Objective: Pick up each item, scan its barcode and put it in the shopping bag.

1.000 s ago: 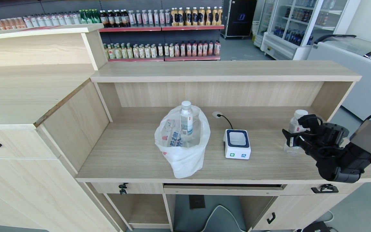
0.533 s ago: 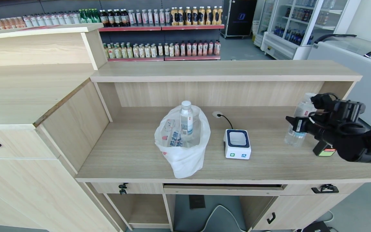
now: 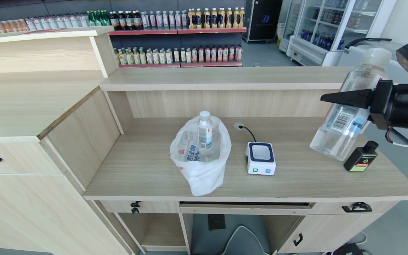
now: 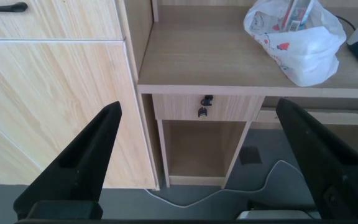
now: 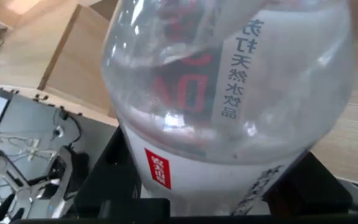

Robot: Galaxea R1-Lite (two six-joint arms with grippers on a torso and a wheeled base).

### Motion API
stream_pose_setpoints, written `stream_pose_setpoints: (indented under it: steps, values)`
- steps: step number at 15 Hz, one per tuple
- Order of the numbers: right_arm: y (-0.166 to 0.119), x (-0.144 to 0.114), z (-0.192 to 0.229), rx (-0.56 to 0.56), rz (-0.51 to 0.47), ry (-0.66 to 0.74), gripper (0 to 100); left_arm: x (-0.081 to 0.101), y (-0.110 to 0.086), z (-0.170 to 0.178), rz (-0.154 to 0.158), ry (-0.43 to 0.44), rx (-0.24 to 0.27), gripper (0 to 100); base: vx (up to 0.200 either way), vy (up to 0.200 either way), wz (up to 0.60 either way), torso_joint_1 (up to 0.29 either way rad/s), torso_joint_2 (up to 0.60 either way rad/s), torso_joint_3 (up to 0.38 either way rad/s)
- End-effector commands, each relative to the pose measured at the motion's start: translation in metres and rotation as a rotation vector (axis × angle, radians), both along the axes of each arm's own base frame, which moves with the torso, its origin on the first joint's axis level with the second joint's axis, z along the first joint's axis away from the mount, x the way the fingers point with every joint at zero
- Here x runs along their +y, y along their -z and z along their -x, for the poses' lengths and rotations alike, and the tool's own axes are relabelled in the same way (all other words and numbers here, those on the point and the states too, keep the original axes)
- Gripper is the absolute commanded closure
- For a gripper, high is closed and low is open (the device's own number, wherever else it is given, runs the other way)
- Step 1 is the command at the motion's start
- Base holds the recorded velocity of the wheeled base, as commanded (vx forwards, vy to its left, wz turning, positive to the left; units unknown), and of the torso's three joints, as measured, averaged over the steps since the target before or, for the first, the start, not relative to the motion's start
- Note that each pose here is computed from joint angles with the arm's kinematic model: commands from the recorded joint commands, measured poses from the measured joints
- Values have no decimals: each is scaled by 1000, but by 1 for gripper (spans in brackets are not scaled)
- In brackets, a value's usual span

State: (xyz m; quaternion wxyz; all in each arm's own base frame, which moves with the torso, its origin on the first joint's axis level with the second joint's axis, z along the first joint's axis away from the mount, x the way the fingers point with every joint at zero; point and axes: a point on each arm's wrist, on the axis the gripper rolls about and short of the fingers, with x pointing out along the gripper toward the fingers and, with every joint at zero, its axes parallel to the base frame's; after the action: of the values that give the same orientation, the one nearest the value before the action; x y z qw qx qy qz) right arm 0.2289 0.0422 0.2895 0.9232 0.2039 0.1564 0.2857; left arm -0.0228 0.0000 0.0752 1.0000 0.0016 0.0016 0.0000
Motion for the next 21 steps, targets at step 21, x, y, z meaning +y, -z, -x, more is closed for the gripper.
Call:
stream_pose_setpoints:
  steps: [21]
  values:
    - [-6, 61, 106, -13, -30, -340, 100, 0, 0, 0, 0, 0, 0, 0, 0, 0, 0, 0, 0, 0]
